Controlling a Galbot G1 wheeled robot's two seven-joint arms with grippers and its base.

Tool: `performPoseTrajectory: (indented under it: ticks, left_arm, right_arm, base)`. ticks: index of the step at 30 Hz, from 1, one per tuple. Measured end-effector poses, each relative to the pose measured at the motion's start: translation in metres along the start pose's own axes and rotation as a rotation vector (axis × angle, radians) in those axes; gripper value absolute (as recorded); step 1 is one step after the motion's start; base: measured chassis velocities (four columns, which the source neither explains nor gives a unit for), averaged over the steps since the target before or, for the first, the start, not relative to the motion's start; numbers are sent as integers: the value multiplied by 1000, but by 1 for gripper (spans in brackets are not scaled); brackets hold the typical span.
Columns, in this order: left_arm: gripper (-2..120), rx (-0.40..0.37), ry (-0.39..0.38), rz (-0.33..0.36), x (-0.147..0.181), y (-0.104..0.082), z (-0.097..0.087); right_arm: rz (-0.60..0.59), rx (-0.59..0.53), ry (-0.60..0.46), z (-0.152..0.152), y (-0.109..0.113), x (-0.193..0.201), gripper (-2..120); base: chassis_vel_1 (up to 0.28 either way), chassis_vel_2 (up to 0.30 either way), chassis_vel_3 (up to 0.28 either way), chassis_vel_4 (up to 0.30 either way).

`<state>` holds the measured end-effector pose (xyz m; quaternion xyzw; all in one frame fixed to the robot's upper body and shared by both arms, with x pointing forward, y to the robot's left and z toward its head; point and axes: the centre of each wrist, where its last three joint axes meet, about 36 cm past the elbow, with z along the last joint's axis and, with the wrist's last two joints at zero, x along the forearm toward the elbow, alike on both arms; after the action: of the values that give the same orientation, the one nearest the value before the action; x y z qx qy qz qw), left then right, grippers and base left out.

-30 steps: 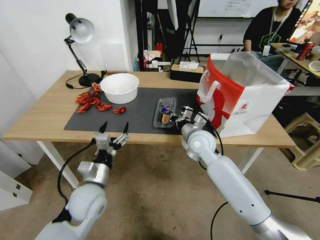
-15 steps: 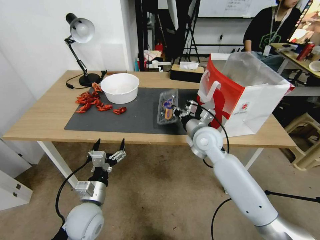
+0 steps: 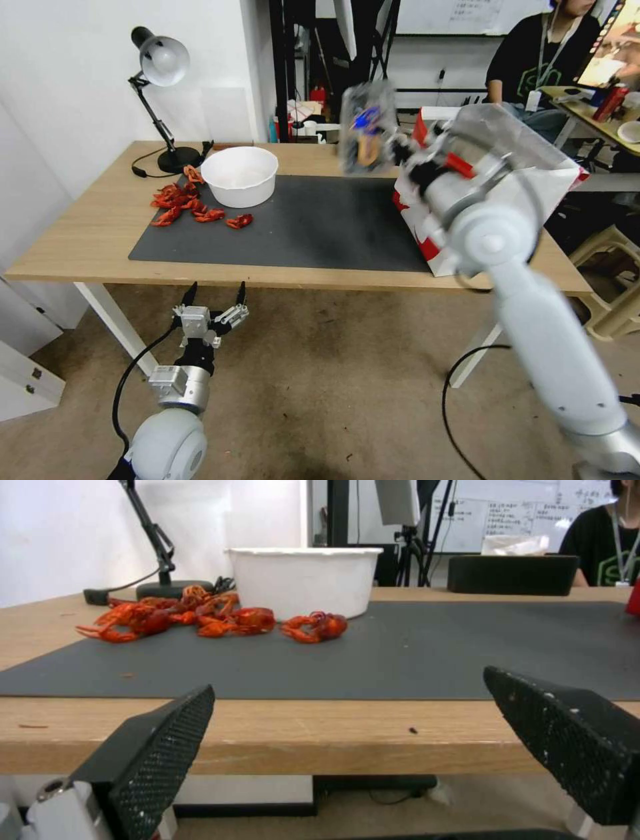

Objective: Close the takeout container lid, then place the container into the takeout bag.

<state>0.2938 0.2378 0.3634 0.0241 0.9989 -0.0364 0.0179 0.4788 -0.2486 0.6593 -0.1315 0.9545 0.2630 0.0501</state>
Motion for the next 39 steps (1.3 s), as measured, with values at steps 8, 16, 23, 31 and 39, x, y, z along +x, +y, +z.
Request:
performPoseTrajectory:
  ticks: [8,16,23,31,39]
  left_arm:
    - [100,5,-2,5,0,-4,-1]
    - [100,8,-6,11,0,-6,-3]
    - [100,6,-8,14,-1,-6,-4]
    - [100,5,-7,14,-1,-5,-4]
    - [100,10,-4,9,0,-6,-4]
  right_arm:
    - [174,186,-87,-44,-38,13,0]
    - [320,258,-6,-40,-65,19,13]
    - [367,256,29,-36,-73,19,36]
    - [226,200,-78,-39,-64,29,66]
    - [-155,133,-203,-12,-49,49,92]
  base:
    - [0,0,0,0]
    - [0,0,0,0]
    - [0,0,0,0]
    - [0,0,0,0]
    - [0,0,0,0]
